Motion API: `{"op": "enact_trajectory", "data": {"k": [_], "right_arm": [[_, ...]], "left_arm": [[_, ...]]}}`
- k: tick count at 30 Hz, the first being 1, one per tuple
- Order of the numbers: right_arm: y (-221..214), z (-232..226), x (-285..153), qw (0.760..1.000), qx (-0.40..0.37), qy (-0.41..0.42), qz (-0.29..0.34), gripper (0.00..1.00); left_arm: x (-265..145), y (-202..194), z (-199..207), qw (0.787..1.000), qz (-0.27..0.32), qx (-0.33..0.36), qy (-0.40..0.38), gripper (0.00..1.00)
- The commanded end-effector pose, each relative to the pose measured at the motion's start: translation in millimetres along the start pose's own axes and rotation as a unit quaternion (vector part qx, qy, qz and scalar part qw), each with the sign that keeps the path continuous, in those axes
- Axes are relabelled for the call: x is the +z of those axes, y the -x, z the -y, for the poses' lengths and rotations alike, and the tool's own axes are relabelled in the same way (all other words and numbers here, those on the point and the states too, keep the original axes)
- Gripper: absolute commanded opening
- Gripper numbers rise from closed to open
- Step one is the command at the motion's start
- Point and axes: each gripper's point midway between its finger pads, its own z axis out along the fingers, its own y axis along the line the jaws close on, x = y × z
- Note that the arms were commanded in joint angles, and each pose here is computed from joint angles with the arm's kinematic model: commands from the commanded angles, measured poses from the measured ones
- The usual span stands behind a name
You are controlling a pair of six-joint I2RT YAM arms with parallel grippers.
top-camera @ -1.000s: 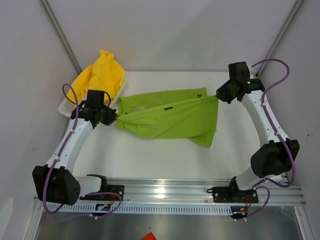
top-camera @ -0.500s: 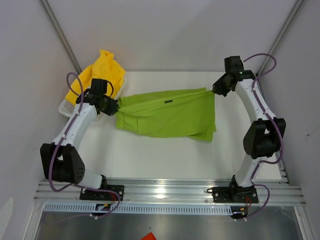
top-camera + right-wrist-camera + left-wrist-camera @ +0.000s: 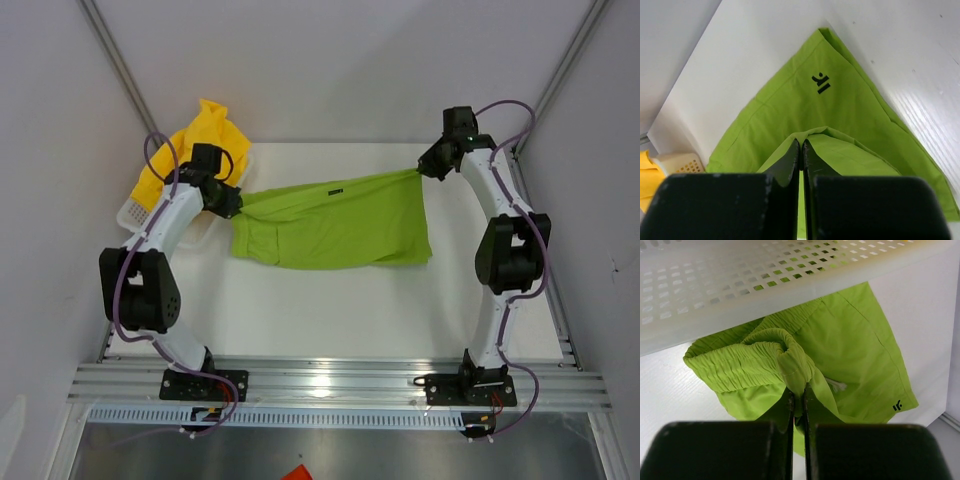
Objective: Fold and stack the shorts
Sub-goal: Fold the shorts
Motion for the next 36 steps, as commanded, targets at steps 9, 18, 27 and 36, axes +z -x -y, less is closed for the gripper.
{"op": "enact_trajectory", "data": {"k": [9,18,27,36], "right_arm": [[8.5,-17.4,53.1,0.998,-0.023,0.060,-0.005,0.00],[2.8,-0.4,74.4,0.999,-0.035,0.034,-0.005,0.00],[10.8,4.9,73.8,0.999,-0.029,0.026,0.008,0.00],[27.0,-4.8,70.8,0.998,-0.017,0.048,0.030,0.00]], "left_arm": [[8.5,23.9,13.9,0.999,0.032,-0.039,-0.010,0.00],[17.4,21.0,23.3,0.999,0.021,-0.029,-0.024,0.00],[21.8,21.8,32.8,0.999,0.017,-0.023,-0.032,0.00],[26.4,25.8,42.2,0.999,0.022,-0.020,-0.042,0.00]]}}
